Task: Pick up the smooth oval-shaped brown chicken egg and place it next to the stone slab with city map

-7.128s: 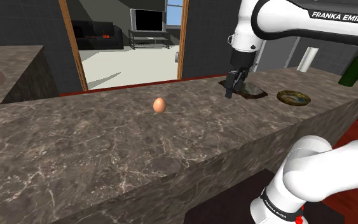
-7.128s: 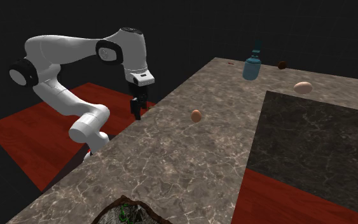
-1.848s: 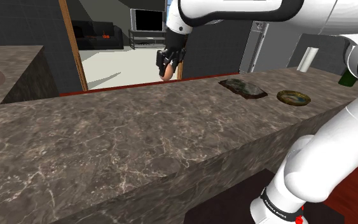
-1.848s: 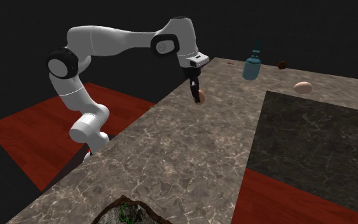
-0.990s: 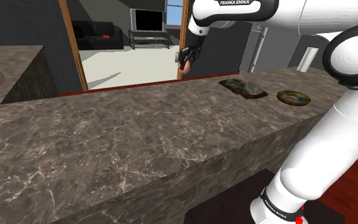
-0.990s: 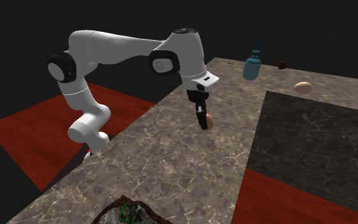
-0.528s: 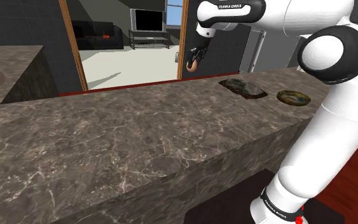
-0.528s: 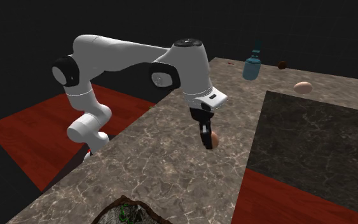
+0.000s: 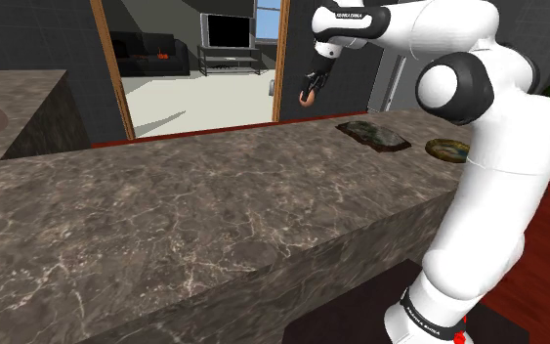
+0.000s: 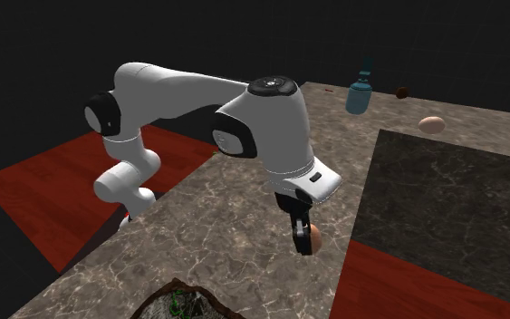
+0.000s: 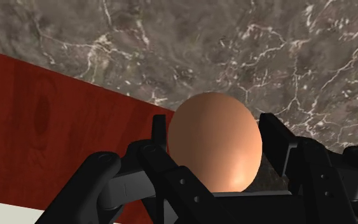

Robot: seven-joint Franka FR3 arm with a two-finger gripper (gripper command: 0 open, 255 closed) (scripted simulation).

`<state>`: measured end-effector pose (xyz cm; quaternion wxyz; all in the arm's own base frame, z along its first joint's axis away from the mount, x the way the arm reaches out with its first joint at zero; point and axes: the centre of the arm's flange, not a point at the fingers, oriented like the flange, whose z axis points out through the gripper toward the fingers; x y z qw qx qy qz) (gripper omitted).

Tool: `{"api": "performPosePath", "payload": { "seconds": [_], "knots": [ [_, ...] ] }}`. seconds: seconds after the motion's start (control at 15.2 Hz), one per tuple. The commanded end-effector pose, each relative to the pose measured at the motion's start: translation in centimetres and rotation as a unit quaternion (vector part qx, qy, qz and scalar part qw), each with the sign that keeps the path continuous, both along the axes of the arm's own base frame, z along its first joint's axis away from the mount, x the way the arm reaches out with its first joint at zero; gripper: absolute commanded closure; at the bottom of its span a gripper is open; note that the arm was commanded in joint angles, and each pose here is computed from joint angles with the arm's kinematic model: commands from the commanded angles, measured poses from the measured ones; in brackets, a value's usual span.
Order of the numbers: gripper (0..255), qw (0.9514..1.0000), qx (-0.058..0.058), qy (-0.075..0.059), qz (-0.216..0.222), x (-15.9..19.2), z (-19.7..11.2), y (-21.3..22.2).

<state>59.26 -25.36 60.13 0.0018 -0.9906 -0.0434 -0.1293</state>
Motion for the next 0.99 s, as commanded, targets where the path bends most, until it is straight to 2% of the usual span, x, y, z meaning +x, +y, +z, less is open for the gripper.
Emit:
{"api": "performPosePath", "payload": {
  "seconds": [0.0,0.46,0.92],
  "knots": [
    [255,1.0,0.0,0.0,0.001,0.8,-0.1,-2.5],
    [255,1.0,0.0,0.0,0.001,3.1,-1.1,-11.6],
    [255,1.0,0.0,0.0,0.001,3.1,-4.8,-11.6]
  ]
}}
